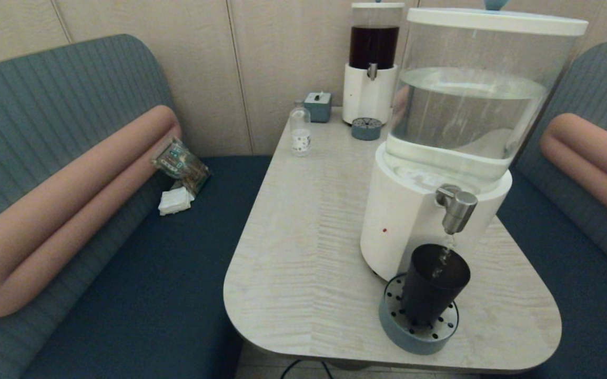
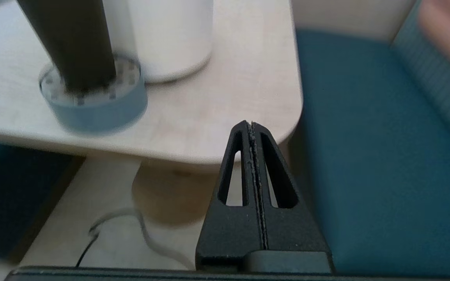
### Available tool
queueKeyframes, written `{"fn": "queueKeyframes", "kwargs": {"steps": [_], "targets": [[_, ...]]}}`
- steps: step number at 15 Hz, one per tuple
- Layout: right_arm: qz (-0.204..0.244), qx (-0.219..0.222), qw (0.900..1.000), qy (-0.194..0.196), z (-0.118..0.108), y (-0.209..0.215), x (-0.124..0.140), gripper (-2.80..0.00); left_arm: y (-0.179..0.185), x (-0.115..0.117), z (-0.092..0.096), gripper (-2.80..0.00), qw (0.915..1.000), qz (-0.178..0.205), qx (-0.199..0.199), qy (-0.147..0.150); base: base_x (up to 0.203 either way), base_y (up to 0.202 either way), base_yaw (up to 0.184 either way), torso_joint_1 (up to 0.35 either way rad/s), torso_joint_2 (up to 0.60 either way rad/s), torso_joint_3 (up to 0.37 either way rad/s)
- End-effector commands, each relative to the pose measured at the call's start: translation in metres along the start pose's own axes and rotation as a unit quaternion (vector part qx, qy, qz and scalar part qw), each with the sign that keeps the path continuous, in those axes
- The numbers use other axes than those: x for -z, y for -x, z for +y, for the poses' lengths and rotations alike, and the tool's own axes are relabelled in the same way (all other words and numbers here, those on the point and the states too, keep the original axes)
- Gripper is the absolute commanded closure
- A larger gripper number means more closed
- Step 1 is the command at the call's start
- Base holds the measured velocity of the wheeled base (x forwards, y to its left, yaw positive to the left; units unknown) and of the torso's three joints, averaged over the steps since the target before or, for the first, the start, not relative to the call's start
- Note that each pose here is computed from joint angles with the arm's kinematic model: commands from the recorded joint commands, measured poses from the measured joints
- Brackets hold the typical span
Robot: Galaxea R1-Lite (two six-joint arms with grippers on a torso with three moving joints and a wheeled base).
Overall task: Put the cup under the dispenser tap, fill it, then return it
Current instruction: Turn off the faucet
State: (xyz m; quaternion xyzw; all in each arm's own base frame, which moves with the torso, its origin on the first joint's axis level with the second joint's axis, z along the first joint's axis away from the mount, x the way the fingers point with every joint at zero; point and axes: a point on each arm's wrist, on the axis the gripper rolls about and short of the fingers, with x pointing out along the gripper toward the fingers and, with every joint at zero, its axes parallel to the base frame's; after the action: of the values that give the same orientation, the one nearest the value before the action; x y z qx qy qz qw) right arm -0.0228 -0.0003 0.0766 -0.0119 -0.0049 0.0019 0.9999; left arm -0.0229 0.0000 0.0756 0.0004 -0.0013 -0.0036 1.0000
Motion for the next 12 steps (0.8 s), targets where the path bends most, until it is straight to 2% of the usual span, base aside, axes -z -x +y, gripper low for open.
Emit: {"fn": "queueKeyframes", "kwargs": {"steps": [1, 4, 5, 7, 8, 10, 12], "targets": [[0.005, 0.0, 1.0, -0.003, 0.0, 0.0, 0.002, 0.0, 0.0, 0.0, 0.0, 0.0, 1.0, 0.0, 0.001, -0.002, 0.0, 0.0, 0.0, 0.0, 0.0, 0.0], [0.005, 0.0, 1.0, -0.001, 0.0, 0.0, 0.002, 0.0, 0.002, -0.006, 0.0, 0.0, 0.9999, -0.011, 0.006, -0.008, 0.0, 0.0, 0.0, 0.0, 0.0, 0.0], [0.004, 0.0, 1.0, -0.001, 0.0, 0.0, 0.001, 0.0, 0.005, -0.015, -0.001, 0.0, 0.9995, -0.023, 0.019, -0.008, 0.0, 0.0, 0.0, 0.0, 0.0, 0.0], [0.005, 0.0, 1.0, 0.0, 0.0, 0.0, 0.001, 0.0, 0.019, -0.051, -0.003, 0.0, 0.9961, -0.057, 0.066, -0.008, 0.0, 0.0, 0.0, 0.0, 0.0, 0.0], [0.005, -0.001, 1.0, 0.0, 0.0, 0.0, 0.002, 0.0, 0.024, -0.069, -0.005, 0.0, 0.9933, -0.056, 0.1, -0.004, 0.0, 0.0, 0.0, 0.0, 0.0, 0.0], [0.005, 0.0, 1.0, -0.003, 0.0, 0.0, 0.001, 0.0, 0.012, -0.101, -0.007, 0.0, 0.9874, -0.008, 0.156, 0.023, 0.0, 0.0, 0.0, 0.0, 0.0, 0.0], [0.004, 0.0, 1.0, -0.005, 0.0, 0.0, 0.001, 0.0, -0.014, -0.131, -0.009, 0.0, 0.977, 0.041, 0.199, 0.065, 0.0, 0.0, 0.0, 0.0, 0.0, 0.0]]}}
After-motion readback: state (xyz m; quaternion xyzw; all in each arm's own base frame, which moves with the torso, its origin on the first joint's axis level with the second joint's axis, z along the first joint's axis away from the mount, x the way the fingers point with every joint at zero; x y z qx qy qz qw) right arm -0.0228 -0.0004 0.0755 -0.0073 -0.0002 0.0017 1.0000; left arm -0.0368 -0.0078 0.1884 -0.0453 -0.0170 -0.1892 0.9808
